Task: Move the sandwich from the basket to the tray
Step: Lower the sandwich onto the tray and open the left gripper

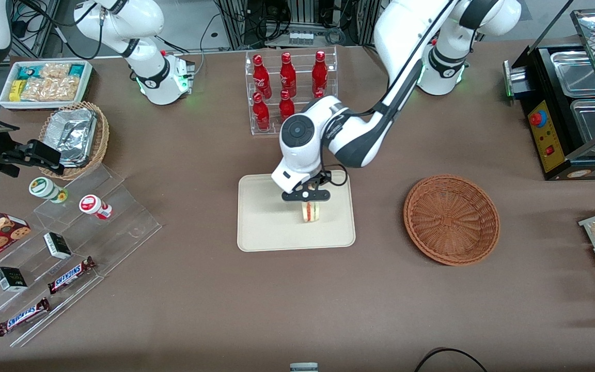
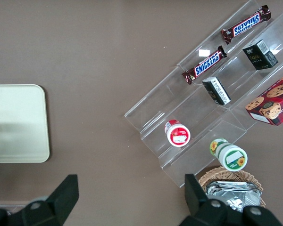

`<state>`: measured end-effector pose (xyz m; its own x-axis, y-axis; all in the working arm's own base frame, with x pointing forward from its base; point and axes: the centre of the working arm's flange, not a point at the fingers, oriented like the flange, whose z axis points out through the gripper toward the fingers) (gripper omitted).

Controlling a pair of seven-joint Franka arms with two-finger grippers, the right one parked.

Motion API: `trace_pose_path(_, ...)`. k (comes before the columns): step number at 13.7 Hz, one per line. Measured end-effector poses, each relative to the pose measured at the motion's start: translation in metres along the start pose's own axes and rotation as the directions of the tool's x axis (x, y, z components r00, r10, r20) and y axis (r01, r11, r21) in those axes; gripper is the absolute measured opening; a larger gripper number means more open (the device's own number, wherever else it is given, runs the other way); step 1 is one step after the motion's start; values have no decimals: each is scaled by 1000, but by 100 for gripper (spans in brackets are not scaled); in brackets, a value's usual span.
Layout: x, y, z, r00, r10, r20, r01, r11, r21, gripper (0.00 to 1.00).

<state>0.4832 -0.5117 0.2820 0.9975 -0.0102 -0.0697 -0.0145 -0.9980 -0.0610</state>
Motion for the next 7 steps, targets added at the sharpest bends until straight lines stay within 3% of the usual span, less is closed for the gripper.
trace_pose_path(7, 3, 30, 23, 1000, 22, -5, -23, 1000, -16, 17)
